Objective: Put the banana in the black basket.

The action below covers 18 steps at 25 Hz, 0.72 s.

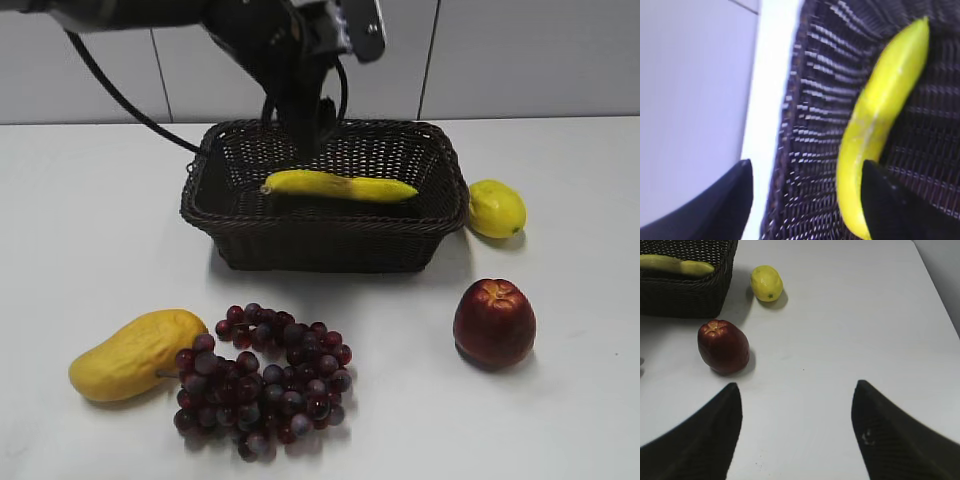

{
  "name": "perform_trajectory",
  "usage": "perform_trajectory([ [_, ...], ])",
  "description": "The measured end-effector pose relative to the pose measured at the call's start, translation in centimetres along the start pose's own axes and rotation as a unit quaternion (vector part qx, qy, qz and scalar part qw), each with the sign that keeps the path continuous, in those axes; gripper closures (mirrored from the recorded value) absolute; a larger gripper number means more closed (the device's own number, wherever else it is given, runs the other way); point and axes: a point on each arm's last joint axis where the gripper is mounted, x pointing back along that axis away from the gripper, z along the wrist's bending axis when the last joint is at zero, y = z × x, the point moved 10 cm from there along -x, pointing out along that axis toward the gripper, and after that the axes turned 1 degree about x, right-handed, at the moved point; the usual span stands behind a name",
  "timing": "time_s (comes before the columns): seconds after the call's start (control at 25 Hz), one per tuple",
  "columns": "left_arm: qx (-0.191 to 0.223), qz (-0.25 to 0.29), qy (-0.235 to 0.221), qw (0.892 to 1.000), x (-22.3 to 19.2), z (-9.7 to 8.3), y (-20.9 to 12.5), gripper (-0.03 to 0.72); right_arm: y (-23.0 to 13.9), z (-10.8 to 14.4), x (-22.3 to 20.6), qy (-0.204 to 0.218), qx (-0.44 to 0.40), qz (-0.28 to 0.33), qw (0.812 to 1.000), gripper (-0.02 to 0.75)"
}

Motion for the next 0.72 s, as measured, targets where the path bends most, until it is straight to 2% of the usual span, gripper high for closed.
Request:
perform_trajectory([
  [0.08, 0.055, 0.003, 0.011, 0.998, 1.4, 1.6, -0.7, 0.039, 0.0, 0.0, 0.0, 0.000, 0.000, 0.000, 1.000, 0.218],
  [0.16, 0.111, 0.028, 0.015, 0.993, 2.8, 3.2, -2.8, 0.043, 0.0, 0.0, 0.0, 0.000, 0.000, 0.000, 1.000, 0.218],
  [0.24, 0.185, 0.067, 0.017, 0.980, 4.0, 4.4, -5.6, 0.052, 0.0, 0.0, 0.0, 0.000, 0.000, 0.000, 1.000, 0.218],
  [0.28, 0.221, 0.094, 0.017, 0.971, 4.6, 4.9, -7.5, 0.058, 0.0, 0.0, 0.0, 0.000, 0.000, 0.000, 1.000, 0.218],
  [0.36, 0.301, 0.151, 0.016, 0.942, 5.7, 5.3, -11.2, 0.075, 0.0, 0.0, 0.0, 0.000, 0.000, 0.000, 1.000, 0.218],
  [0.48, 0.392, 0.252, -0.002, 0.885, 7.8, 4.8, -17.2, 0.102, 0.0, 0.0, 0.0, 0.000, 0.000, 0.000, 1.000, 0.218],
  [0.52, 0.413, 0.270, -0.005, 0.870, 8.4, 4.7, -18.4, 0.106, 0.0, 0.0, 0.0, 0.000, 0.000, 0.000, 1.000, 0.218],
  [0.6, 0.455, 0.287, -0.008, 0.843, 9.2, 5.1, -20.7, 0.109, 0.0, 0.0, 0.0, 0.000, 0.000, 0.000, 1.000, 0.218],
  [0.72, 0.526, 0.266, -0.020, 0.808, 10.3, 6.0, -22.6, 0.111, 0.0, 0.0, 0.0, 0.000, 0.000, 0.000, 1.000, 0.218],
])
